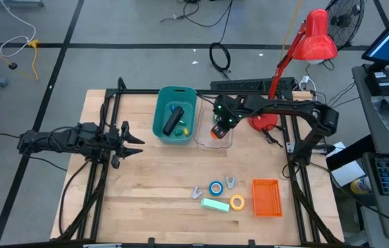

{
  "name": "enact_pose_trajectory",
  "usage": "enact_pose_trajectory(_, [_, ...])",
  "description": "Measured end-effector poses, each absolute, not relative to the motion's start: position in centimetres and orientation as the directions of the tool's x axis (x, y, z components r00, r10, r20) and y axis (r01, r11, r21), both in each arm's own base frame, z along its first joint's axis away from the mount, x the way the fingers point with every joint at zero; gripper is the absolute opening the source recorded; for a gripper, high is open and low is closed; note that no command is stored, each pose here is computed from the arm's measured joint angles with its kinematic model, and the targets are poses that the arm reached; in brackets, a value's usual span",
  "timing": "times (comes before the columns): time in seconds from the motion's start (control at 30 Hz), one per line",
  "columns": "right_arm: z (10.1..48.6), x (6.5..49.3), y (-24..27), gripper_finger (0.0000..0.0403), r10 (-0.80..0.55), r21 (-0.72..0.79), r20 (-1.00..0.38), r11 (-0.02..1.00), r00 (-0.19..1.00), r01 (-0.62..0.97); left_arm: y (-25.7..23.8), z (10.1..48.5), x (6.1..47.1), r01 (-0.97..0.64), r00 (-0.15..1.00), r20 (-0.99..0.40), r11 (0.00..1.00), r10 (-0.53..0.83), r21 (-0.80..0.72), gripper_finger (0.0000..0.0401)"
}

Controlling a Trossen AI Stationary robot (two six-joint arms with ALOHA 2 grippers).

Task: Pick and place Stapler, Stapler remover, tape
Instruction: Put the orange tape into the transparent bin

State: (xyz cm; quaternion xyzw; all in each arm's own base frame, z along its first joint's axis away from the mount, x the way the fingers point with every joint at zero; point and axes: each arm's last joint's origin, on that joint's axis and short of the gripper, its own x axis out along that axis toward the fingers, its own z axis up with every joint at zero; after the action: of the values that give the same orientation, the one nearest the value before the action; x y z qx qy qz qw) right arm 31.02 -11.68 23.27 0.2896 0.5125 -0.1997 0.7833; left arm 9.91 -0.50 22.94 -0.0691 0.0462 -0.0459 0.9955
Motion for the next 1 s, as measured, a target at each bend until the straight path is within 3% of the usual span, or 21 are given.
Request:
enact_pose_trajectory(0.23, [22.8, 32.7, -12.5, 0.003, -0.037, 0.107, -0.968, 0.834, 0.248, 0.541, -0.5, 22.9, 9.9, 0.07, 0.993, -0.086, 0.988, -0.083, -0.14, 0.0157])
enact_pose_trajectory(0.53, [22.7, 33.2, -12.3, 0.0031, -0.082, 0.029, -0.969, 0.899, 0.233, 0.436, -0.4, 22.9, 9.9, 0.058, 0.994, -0.087, 0.989, -0.07, -0.136, 0.0157])
enact_pose_trajectory(1.0, [21.5, 34.6, -11.3, 0.0032, -0.112, -0.085, -0.964, 0.989, 0.241, 0.119, -0.4, 22.9, 9.9, 0.042, 0.995, -0.087, 0.99, -0.054, -0.136, 0.0157])
